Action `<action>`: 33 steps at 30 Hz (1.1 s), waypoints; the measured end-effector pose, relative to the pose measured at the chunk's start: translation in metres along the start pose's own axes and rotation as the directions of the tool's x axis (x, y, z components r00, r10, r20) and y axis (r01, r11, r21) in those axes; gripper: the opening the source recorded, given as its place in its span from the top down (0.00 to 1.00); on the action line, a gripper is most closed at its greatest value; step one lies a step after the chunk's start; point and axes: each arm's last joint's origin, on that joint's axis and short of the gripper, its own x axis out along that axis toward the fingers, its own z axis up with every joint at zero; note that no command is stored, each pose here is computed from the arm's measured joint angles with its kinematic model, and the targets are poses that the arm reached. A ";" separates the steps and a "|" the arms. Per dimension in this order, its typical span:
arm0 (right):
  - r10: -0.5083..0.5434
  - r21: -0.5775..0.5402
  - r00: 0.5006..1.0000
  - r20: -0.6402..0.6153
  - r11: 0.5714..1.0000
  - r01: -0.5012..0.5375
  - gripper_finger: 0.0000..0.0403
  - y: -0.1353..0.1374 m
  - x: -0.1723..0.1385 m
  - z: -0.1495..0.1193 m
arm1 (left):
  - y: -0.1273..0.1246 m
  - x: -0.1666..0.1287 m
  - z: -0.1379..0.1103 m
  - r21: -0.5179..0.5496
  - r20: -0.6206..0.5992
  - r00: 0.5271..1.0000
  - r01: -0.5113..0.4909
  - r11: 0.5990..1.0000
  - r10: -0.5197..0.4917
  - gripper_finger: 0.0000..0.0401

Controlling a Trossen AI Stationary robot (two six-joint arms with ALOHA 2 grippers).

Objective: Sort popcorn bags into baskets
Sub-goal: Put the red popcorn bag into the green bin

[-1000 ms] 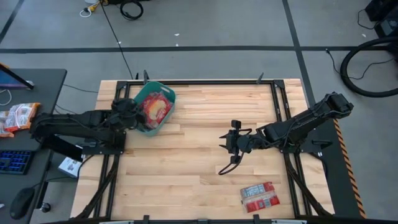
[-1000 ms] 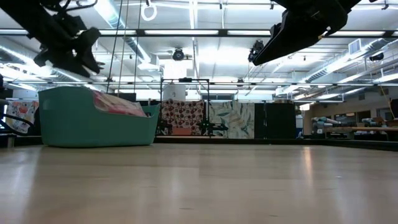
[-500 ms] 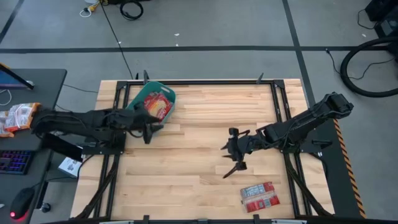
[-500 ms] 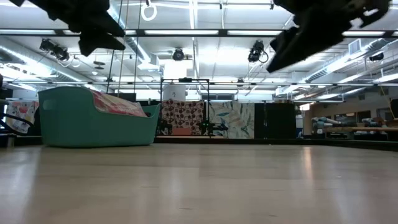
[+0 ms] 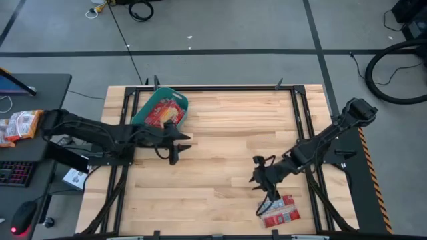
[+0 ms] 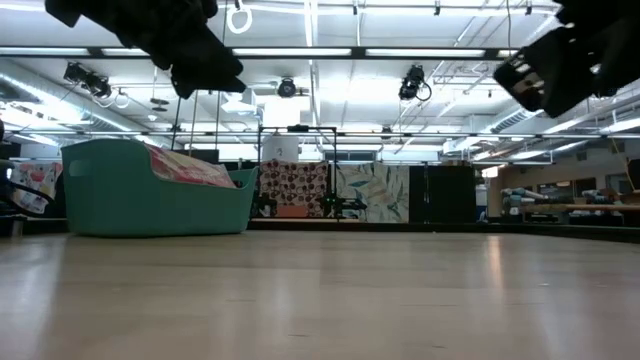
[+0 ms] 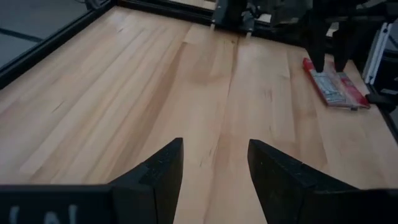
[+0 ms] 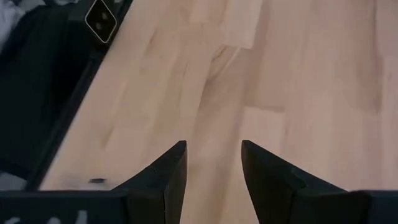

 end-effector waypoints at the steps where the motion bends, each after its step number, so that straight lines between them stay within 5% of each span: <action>1: 0.003 0.020 1.000 -0.004 1.000 -0.003 0.61 0.003 0.000 -0.001 | -0.001 0.001 0.000 -0.001 0.003 1.000 0.006 1.000 -0.006 0.54; 13: -0.034 0.176 0.998 -0.053 0.983 0.043 0.64 0.038 -0.009 -0.002 | -0.004 0.014 -0.002 0.045 0.012 1.000 0.010 0.999 -0.010 0.54; 17: 0.015 0.208 0.985 -0.169 0.978 0.021 0.65 0.050 0.008 -0.011 | -0.007 0.021 0.002 0.110 0.074 0.997 0.020 0.994 -0.029 0.54; 25: 0.229 0.418 0.901 -0.369 0.907 -0.059 0.67 0.077 0.031 -0.025 | -0.010 0.024 0.010 0.237 0.171 0.984 0.009 0.972 -0.051 0.54; 33: 0.205 0.495 0.802 -0.561 0.860 0.126 0.73 0.082 0.047 -0.053 | -0.010 0.023 0.015 0.302 0.214 0.975 -0.009 0.953 -0.058 0.54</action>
